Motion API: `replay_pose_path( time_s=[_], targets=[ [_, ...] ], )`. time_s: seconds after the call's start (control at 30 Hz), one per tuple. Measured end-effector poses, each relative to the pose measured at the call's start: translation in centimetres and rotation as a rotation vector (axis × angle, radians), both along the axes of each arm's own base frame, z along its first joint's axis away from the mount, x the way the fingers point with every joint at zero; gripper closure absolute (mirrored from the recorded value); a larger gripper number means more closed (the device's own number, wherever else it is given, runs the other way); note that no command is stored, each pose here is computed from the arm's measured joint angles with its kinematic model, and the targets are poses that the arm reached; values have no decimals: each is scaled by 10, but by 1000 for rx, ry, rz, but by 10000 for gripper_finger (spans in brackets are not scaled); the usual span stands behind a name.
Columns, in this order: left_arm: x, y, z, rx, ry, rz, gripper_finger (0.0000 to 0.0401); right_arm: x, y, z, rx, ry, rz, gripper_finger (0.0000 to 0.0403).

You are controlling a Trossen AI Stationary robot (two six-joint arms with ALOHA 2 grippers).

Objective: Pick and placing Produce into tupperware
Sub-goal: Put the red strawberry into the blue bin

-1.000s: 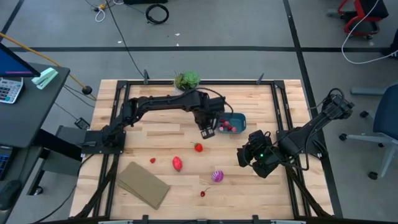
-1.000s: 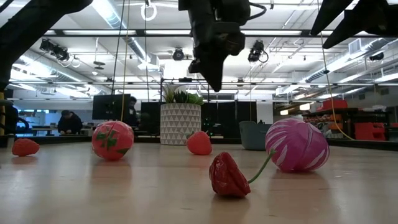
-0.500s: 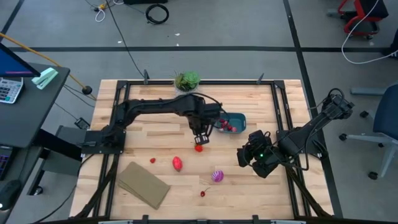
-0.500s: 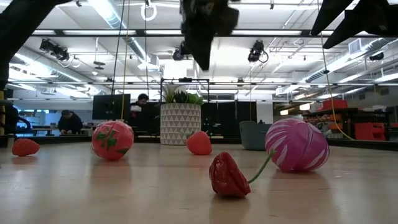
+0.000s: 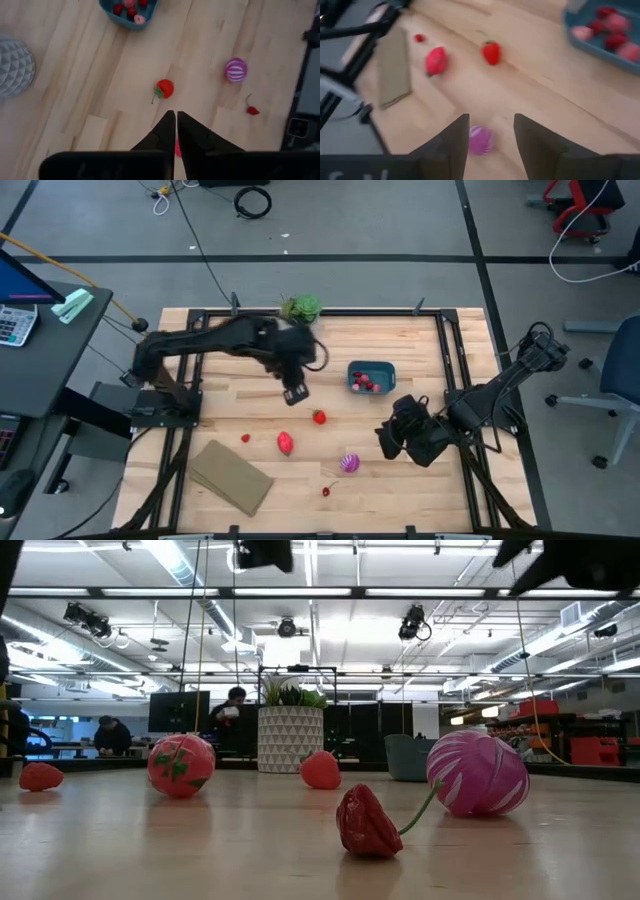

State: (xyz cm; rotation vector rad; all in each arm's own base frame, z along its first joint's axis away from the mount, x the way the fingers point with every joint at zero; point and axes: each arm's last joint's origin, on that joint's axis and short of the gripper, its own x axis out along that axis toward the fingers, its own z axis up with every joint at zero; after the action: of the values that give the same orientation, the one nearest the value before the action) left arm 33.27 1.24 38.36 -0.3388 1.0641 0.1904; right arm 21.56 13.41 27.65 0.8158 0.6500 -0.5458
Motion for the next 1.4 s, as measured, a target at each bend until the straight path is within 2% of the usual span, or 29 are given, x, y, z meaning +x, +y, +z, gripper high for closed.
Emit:
replay_pose_path(
  time_s=[0.3, 0.47, 0.6, 0.73, 1.0, 1.23, 1.4],
  targets=[
    [-77, 0, 19, -28, -166, 194, 380, 42, -14, 4, -129, -113, 183, 224],
    [-112, 0, 23, -30, -213, 289, 377, 76, -28, -16, -163, -90, 264, 219],
    [-134, -1, 28, -24, -265, 301, 385, 104, -40, -34, -233, -107, 308, 217],
    [-151, -2, 36, -26, -319, 297, 389, 130, -53, -53, -296, -141, 354, 217],
    [-182, -1, 51, -1, -429, 323, 382, 157, -89, -90, -268, -112, 349, 217],
    [-197, -2, 56, 4, -468, 331, 388, 167, -109, -118, -193, -68, 429, 217],
    [-201, -2, 58, 27, -480, 312, 380, 171, -110, -134, -212, -43, 467, 217]
  ],
)
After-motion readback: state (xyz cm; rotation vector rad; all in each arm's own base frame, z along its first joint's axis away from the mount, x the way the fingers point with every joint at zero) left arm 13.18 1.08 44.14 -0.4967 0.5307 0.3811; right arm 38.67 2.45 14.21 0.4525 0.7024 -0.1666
